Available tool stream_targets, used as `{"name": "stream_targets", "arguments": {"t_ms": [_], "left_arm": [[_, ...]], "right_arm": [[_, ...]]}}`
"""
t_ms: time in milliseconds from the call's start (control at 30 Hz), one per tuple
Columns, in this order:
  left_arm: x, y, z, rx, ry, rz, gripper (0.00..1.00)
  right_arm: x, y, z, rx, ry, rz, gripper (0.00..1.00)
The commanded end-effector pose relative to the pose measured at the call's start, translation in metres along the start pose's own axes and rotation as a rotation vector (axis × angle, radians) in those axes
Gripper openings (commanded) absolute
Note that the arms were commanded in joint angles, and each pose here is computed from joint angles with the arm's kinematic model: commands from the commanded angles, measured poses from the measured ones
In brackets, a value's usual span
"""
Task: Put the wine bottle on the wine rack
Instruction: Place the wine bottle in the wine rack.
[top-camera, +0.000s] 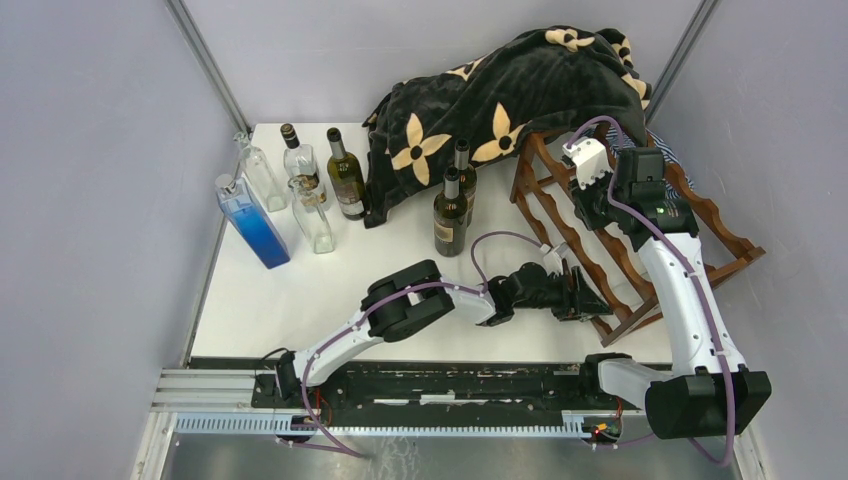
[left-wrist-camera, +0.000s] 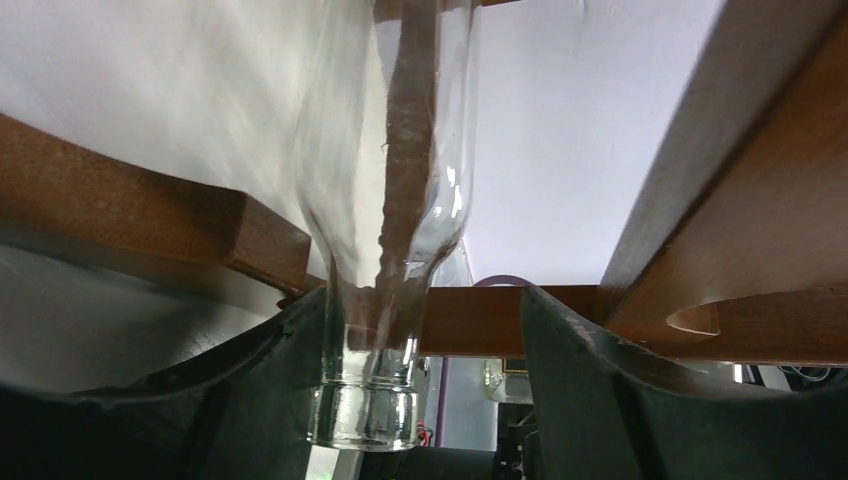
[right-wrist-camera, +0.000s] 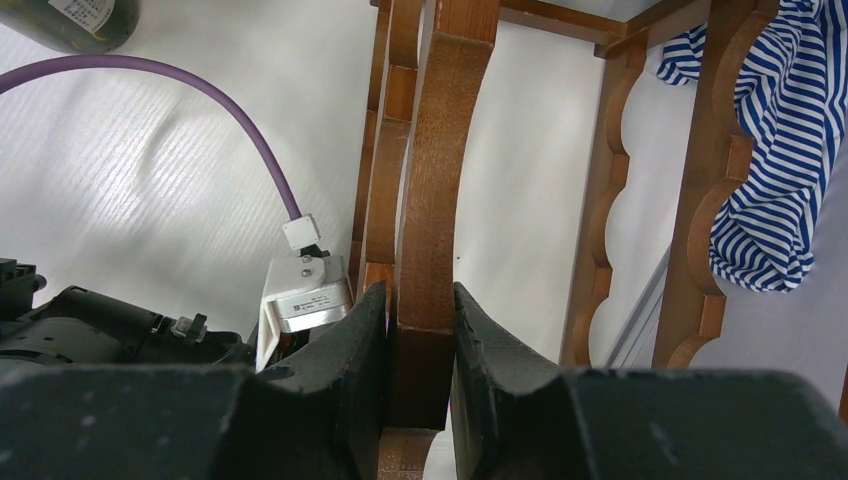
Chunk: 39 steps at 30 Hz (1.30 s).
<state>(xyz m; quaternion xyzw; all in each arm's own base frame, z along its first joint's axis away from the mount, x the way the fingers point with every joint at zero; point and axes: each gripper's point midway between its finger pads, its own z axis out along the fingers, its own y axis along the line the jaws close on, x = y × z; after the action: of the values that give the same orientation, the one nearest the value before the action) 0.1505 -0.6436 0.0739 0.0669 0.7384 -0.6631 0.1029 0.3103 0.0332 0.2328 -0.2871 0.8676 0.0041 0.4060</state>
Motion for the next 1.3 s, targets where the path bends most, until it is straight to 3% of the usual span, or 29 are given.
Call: {"name": "stream_targets", "arguments": {"t_ms": [0,133,400,633,1267], "left_arm": [[-0.015,-0.045,-0.006,0.074,-0.046,0.011,0.79],[-0.017,-0.038,-0.013,0.027,-0.071,0.04,0.89],[-0.017,-0.019,-0.019,-0.094,-0.07,0.075,0.93],[-0.019,-0.015,-0.019,-0.109,-0.075,0.077,0.87],[-0.037,-0.02,-0.054,-0.228,-0.16,0.249,0.86]], "right_arm": [[-0.029,0.029,-0.002,-0.147,-0.12,-0.059,0.14],[-0.028,0.029,-0.002,-0.145,-0.119,-0.061,0.14],[-0.027,0.029,-0.003,-0.146,-0.12,-0.064,0.14],[-0.026,0.029,-0.002,-0.147,-0.116,-0.063,0.14],[-0.028,0.03,-0.003,-0.15,-0.121,-0.068,0.14]]}}
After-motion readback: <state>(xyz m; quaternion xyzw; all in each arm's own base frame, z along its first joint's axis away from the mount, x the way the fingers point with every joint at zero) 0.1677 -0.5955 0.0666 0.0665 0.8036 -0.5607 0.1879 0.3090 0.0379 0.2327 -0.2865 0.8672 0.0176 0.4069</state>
